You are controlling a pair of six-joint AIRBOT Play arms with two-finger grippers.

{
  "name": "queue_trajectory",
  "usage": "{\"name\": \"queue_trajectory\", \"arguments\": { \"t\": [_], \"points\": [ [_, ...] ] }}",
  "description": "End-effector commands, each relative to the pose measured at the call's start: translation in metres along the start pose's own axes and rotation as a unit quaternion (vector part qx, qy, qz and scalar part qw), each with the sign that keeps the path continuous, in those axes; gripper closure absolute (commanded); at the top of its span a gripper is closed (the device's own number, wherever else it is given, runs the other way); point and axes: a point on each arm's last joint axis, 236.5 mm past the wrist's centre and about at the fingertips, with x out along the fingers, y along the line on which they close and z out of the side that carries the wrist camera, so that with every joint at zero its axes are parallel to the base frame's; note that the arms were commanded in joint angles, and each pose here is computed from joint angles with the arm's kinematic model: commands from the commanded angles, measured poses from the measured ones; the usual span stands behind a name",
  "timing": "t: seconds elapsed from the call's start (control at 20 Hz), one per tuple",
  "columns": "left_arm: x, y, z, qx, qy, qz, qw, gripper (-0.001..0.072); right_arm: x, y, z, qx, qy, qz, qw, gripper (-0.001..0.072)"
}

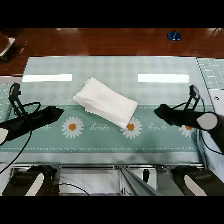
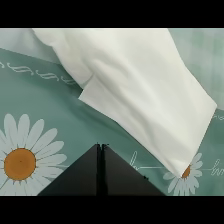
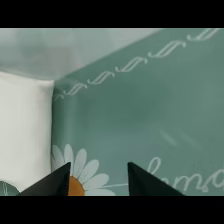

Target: Fold the shirts.

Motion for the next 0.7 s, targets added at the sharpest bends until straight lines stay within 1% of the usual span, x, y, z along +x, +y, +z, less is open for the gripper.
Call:
{"name": "queue_trajectory", "arguments": {
  "t": [0.0, 0.15, 0.35, 0.6, 0.65],
  "points": [
    [0.001, 0.001, 0.0, -0.001, 0.0, 0.001, 1.0, 0.0689, 0.04, 0.006, -0.038, 0.046, 0.065, 0.048, 0.996, 0.0303],
    [0.001, 0.001, 0.0, -0.001, 0.001, 0.001, 1.0, 0.069, 0.063, 0.022, -0.035, 0.05, 0.102, 0.068, 0.991, 0.0303],
    [0.001, 0.001, 0.0, -0.001, 0.0, 0.001, 1.0, 0.069, 0.082, 0.042, -0.036, 0.034, 0.166, 0.082, 0.982, 0.0303],
    [0.001, 0.001, 0.0, -0.001, 0.0, 0.001, 1.0, 0.069, 0.11, 0.068, -0.049, -0.007, 0.205, 0.086, 0.975, 0.0303],
    [0.001, 0.001, 0.0, -0.001, 0.0, 0.001, 1.0, 0.069, 0.116, 0.075, -0.052, -0.016, 0.213, 0.088, 0.973, 0.0315]
  ]
}}
